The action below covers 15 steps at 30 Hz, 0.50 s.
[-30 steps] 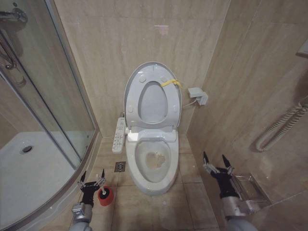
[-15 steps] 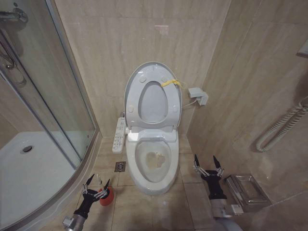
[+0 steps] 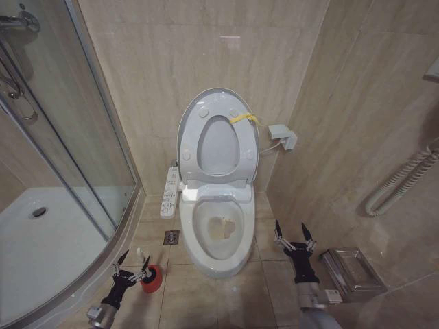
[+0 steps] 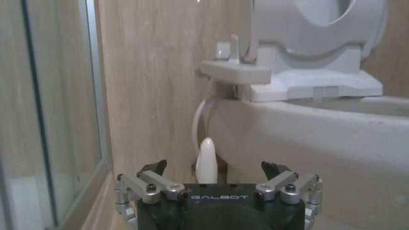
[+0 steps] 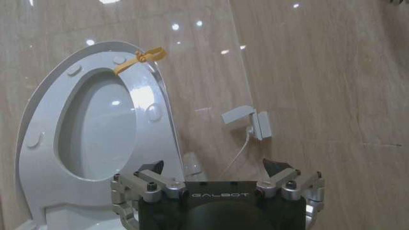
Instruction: Open the toilet lid, clean the toilet bowl with a toilet brush, close the toilet lid, and flush.
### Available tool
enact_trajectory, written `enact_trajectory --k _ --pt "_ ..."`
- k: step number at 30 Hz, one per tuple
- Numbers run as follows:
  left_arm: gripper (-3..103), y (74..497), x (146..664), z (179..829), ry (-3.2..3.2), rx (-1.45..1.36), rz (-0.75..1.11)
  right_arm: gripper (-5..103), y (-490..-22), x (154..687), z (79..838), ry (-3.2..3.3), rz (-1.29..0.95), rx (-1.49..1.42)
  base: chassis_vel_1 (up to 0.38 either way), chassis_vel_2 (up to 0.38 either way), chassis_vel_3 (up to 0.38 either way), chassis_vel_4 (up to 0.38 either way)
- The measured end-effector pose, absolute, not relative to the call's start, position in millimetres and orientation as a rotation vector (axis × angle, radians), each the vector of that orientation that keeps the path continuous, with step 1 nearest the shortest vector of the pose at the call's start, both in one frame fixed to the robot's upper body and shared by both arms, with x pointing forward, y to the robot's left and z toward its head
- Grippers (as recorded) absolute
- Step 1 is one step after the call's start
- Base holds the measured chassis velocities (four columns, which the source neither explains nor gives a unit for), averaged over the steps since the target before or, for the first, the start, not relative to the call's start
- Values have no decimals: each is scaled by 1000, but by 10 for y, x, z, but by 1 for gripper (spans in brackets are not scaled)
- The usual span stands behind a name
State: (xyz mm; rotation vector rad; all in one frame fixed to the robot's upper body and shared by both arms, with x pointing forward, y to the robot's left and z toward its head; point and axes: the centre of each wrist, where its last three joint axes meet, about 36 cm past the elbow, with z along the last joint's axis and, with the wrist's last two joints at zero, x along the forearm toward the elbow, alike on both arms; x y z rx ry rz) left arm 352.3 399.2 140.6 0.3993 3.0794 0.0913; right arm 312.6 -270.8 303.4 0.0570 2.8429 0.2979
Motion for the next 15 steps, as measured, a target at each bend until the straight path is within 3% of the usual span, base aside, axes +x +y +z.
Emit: enact_trajectory --k 6,15 --pt "100 3775 3913 1450 3104 408 54 100 -2713 3111 2970 2854 299 64 0 0 0 0" --pt "100 3861 3724 1379 3168 331 69 100 -2686 3160 2949 2856 305 49 0 0 0 0"
